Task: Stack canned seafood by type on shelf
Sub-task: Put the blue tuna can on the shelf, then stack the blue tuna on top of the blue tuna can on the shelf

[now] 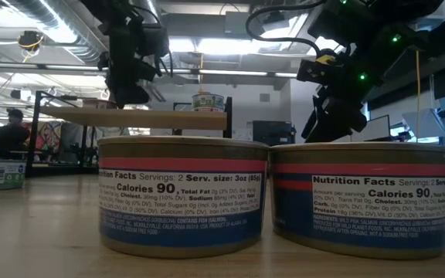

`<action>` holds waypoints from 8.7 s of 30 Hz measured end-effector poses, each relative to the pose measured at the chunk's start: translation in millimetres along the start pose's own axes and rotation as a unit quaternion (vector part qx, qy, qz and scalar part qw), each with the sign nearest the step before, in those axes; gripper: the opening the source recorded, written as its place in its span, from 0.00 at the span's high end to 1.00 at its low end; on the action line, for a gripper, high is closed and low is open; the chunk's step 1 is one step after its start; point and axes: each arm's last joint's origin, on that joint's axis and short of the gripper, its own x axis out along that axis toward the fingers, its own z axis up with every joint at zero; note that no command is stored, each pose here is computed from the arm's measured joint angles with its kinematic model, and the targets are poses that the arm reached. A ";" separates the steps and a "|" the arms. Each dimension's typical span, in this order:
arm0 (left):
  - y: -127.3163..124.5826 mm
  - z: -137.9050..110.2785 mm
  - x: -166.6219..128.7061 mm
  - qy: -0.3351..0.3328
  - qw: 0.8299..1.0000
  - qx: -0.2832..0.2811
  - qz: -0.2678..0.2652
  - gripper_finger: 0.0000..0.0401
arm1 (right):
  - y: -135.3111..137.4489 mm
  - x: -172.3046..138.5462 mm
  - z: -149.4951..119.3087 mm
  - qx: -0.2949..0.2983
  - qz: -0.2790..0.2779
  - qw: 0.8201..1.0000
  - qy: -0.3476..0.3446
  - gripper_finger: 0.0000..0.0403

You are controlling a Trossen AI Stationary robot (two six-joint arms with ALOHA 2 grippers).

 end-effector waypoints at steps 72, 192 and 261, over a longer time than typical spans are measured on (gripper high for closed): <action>-292.4 -124.3 -215.1 -0.318 0.754 0.117 -0.563 0.50 | 113.1 -74.6 -10.3 -0.001 0.247 0.961 -0.126 0.16; -300.1 -84.5 -105.8 -0.339 0.767 0.137 -0.528 0.99 | 87.6 -38.2 -9.6 -0.008 0.099 0.992 -0.072 0.59; -299.9 -84.0 -105.3 -0.348 0.765 0.137 -0.525 0.99 | 131.0 23.6 -20.9 -0.493 -0.025 0.861 -0.118 0.19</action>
